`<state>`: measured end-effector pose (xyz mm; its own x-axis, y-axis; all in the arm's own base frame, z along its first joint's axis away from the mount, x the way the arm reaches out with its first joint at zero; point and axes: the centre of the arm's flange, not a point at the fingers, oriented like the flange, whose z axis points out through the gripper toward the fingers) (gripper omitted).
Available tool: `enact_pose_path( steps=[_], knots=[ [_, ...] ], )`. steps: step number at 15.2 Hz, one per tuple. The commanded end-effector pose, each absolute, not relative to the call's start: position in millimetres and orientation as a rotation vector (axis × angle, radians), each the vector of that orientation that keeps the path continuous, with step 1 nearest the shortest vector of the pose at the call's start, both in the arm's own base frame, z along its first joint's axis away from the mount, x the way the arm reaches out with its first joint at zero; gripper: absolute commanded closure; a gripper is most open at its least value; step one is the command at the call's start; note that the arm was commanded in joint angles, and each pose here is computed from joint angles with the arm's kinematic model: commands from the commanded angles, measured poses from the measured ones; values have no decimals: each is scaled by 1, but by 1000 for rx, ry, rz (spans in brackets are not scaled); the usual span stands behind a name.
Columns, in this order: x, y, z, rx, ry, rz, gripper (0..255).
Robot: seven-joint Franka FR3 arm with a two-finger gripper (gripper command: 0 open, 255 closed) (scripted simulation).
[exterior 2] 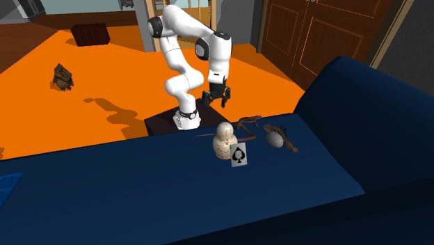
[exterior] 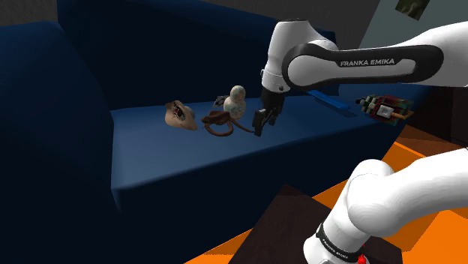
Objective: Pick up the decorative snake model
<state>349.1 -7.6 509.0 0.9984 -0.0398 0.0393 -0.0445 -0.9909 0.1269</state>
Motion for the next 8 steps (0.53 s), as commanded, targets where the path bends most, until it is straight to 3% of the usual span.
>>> enact_pose_path(
  steps=[1,8],
  knots=[
    [367,-13,504,2990,-37,138,0],
    [427,-33,489,2900,47,391,0]
  ],
)
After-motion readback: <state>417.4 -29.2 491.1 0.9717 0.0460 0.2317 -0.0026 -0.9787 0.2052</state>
